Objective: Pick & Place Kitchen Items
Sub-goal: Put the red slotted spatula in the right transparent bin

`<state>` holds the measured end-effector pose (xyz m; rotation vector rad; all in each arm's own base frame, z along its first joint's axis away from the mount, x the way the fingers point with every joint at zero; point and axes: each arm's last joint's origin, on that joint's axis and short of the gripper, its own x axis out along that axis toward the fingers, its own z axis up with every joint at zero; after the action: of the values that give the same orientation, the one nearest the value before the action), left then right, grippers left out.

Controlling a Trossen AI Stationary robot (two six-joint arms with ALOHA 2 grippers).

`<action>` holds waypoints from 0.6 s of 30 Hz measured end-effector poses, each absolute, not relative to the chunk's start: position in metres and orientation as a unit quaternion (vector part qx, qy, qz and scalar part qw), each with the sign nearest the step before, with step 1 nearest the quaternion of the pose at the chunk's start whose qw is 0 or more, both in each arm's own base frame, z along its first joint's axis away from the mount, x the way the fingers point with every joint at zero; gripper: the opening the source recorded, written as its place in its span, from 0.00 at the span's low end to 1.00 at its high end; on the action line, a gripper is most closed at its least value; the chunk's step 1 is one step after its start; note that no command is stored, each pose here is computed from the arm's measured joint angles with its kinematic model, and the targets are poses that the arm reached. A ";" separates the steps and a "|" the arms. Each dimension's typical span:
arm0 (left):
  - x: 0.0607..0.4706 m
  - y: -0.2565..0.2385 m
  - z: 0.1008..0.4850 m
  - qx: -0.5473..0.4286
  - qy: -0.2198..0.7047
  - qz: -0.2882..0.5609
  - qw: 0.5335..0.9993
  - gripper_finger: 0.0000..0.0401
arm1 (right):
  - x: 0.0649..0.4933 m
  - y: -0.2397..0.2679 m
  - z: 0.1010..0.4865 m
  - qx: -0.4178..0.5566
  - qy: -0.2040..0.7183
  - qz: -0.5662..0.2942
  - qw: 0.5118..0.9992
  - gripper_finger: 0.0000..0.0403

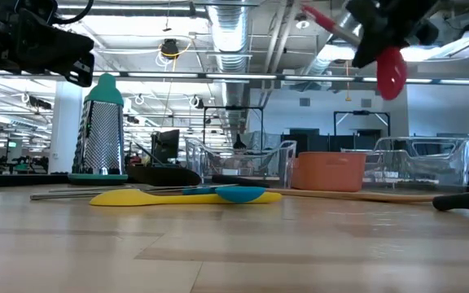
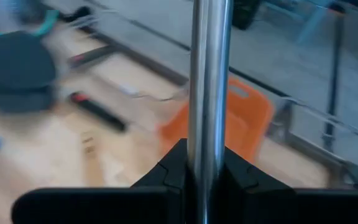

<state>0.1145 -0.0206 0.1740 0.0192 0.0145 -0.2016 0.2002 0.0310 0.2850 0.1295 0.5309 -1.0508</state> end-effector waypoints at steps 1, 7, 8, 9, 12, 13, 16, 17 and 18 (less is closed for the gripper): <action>0.115 -0.021 0.174 0.010 0.007 -0.101 0.995 0.01 | 0.198 0.024 0.284 0.064 0.246 -0.508 0.823 0.10; 0.115 -0.021 0.175 0.009 0.004 -0.101 0.995 0.01 | 0.185 -0.012 0.281 0.060 0.252 -0.583 0.770 0.10; 0.115 -0.021 0.175 0.009 0.004 -0.101 0.995 0.01 | 0.184 -0.017 0.281 0.057 0.256 -0.592 0.762 0.10; 0.115 -0.021 0.175 0.009 0.004 -0.101 0.995 0.01 | 0.183 -0.022 0.280 0.057 0.260 -0.601 0.754 0.10; 0.115 -0.021 0.175 0.009 0.004 -0.101 0.995 0.01 | 0.180 -0.038 0.280 0.049 0.274 -0.626 0.729 0.10; 0.115 -0.021 0.175 0.009 0.004 -0.101 0.995 0.01 | 0.179 -0.042 0.280 0.046 0.279 -0.633 0.721 0.10; 0.115 -0.021 0.175 0.009 0.004 -0.101 0.995 0.01 | 0.176 -0.055 0.280 0.043 0.290 -0.653 0.699 0.10; 0.115 -0.021 0.175 0.009 0.004 -0.101 0.995 0.01 | 0.175 -0.059 0.280 0.044 0.293 -0.659 0.692 0.10; 0.115 -0.021 0.175 0.009 0.004 -0.101 0.995 0.01 | 0.174 -0.063 0.280 0.043 0.296 -0.665 0.684 0.10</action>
<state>0.1146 -0.0207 0.1747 0.0187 0.0071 -0.2015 0.1736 -0.0629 0.2800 0.0964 0.6634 -1.4910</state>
